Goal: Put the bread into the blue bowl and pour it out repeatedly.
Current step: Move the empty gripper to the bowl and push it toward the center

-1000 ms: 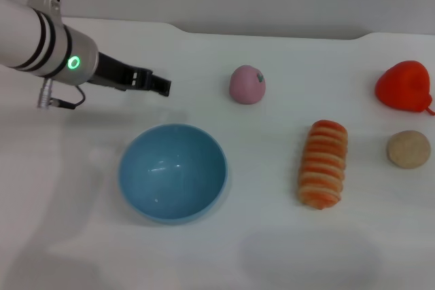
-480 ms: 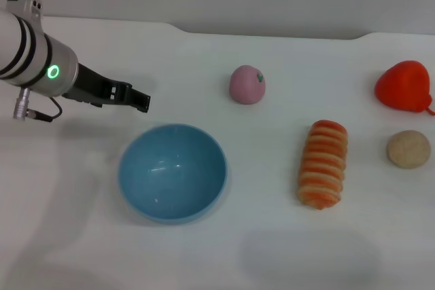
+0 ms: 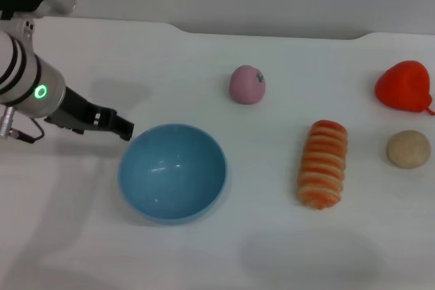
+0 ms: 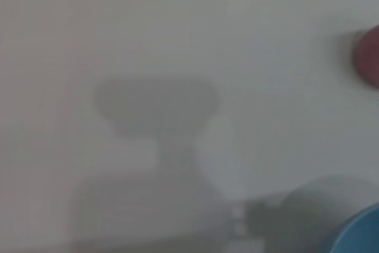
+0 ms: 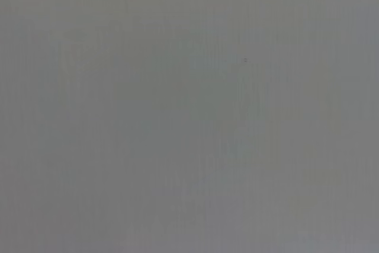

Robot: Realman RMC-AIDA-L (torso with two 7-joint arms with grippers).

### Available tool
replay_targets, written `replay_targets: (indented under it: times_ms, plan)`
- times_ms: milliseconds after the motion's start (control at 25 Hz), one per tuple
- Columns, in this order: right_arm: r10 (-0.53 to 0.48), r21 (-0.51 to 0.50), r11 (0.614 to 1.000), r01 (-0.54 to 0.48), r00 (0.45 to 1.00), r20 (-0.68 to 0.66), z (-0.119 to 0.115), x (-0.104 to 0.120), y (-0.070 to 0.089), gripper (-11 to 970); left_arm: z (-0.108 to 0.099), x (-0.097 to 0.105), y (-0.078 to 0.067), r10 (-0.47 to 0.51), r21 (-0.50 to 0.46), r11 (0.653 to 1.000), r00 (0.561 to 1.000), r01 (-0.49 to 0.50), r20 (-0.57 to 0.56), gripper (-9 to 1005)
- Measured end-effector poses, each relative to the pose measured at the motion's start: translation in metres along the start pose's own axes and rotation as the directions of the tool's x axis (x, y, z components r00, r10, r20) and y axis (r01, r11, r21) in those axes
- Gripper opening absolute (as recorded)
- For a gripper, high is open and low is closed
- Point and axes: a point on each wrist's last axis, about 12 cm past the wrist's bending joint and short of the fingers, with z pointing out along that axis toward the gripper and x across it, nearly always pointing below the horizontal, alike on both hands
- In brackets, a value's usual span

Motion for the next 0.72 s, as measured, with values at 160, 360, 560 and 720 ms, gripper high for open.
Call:
replay_targets:
  times_ms: [160,360,560,720]
  plan:
    - [0.003,0.003,1.000,-0.003,1.000,0.000,0.000,0.000,0.000,686,-0.001,0.004,-0.002,0.007,0.005,1.000,0.999,-0.006,-0.031,872]
    - [0.004,0.001,1.000,-0.004,1.000,0.000,0.000,0.000,0.001,685,-0.002,0.003,-0.008,0.028,0.015,1.000,0.999,-0.028,-0.046,872]
    - [0.009,-0.001,1.000,-0.009,1.000,-0.002,0.000,0.001,0.002,685,-0.004,0.003,-0.012,0.036,0.032,0.999,0.997,-0.033,-0.066,872]
    - [0.012,0.001,1.000,-0.012,1.000,-0.006,-0.002,0.002,0.002,684,-0.003,0.004,-0.015,0.044,0.047,0.998,0.996,-0.041,-0.077,872]
